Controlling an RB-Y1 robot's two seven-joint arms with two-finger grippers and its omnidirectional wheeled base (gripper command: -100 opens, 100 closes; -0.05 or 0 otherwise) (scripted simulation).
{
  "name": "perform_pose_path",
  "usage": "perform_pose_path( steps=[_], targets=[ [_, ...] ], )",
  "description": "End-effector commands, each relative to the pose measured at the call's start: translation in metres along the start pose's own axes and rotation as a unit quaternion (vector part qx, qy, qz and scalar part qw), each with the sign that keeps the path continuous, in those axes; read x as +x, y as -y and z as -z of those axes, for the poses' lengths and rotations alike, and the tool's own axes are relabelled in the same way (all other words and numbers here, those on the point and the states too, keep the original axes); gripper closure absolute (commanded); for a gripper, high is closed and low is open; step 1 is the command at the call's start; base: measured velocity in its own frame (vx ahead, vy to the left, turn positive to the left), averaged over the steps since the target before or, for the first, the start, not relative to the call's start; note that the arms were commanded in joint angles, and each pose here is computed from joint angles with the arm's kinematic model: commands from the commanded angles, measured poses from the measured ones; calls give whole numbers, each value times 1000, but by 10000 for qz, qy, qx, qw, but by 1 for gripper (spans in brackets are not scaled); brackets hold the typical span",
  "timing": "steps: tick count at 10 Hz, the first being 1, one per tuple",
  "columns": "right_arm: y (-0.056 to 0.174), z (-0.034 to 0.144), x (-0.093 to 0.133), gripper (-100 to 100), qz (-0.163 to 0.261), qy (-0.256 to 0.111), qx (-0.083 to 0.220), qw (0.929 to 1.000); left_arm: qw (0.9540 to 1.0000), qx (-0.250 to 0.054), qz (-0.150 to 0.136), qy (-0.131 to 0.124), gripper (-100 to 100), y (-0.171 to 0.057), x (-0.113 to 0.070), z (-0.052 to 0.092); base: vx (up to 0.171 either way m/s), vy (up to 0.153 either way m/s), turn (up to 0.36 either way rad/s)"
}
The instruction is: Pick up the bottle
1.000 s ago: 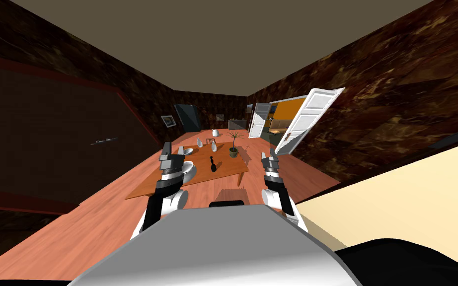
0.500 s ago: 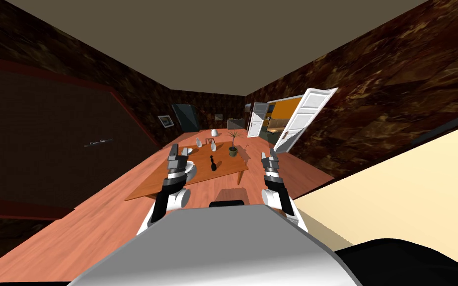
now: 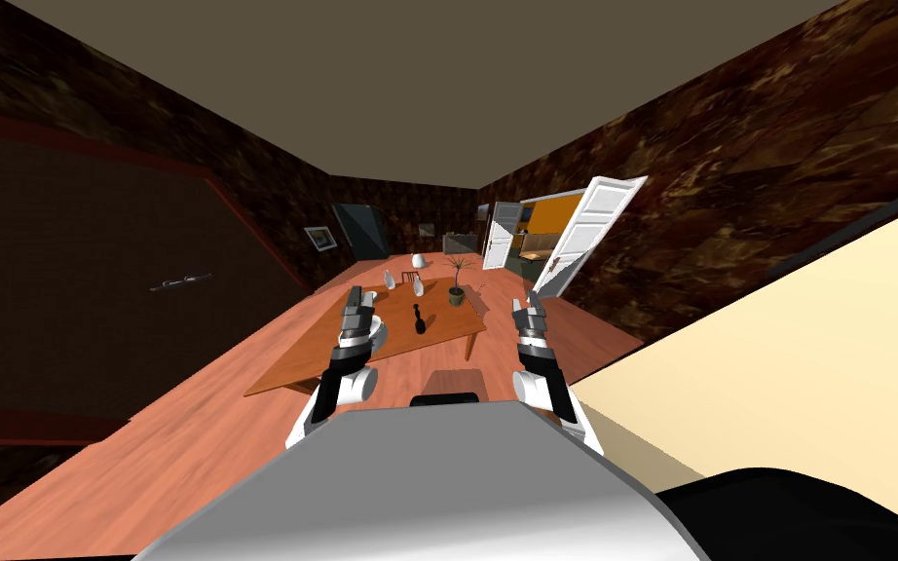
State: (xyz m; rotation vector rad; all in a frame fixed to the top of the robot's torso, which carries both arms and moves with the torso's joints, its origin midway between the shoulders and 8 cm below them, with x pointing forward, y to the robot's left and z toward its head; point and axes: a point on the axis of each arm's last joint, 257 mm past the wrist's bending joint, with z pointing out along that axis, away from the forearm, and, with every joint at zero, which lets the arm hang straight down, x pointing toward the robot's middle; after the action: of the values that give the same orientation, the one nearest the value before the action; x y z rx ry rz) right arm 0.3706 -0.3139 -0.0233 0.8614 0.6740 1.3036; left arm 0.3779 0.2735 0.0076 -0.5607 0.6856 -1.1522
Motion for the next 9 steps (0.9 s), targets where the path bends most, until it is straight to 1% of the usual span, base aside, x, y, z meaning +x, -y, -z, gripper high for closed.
perform_pose_path(
  steps=[1, 2, 3, 4, 5, 6, 7, 8, 9],
  targets=[
    [0, 0, 0, 0, 0, 0, 0, 10000, 10000, -45, -79, -24, -100, -9, 2, 5, -22, 31, -36],
    [0, 0, 0, 0, 0, 0, 0, 10000, 9997, -52, -223, -59, -100, -17, 5, 6, -28, 37, -60],
    [0, 0, 0, 0, 0, 0, 0, 10000, 9997, -102, -227, -70, -100, -22, 6, 8, -24, 34, -40],
    [0, 0, 0, 0, 0, 0, 0, 10000, 9992, -83, -384, -98, -100, -29, 8, 9, -36, 44, -77],
    [0, 0, 0, 0, 0, 0, 0, 10000, 9990, -164, -390, -117, -100, -36, 9, 12, -30, 38, -53],
    [0, 0, 0, 0, 0, 0, 0, 10000, 9982, -145, -562, -145, -100, -43, 11, 13, -30, 37, -89],
    [0, 0, 0, 0, 0, 0, 0, 10000, 9980, -232, -569, -167, -100, -50, 12, 16, -21, 34, -41],
    [0, 0, 0, 0, 0, 0, 0, 10000, 9968, -189, -752, -191, -100, -55, 14, 16, -23, 47, -81],
    [0, 0, 0, 0, 0, 0, 0, 10000, 9964, -303, -762, -221, -100, -66, 16, 21, -22, 42, -58]
  ],
)
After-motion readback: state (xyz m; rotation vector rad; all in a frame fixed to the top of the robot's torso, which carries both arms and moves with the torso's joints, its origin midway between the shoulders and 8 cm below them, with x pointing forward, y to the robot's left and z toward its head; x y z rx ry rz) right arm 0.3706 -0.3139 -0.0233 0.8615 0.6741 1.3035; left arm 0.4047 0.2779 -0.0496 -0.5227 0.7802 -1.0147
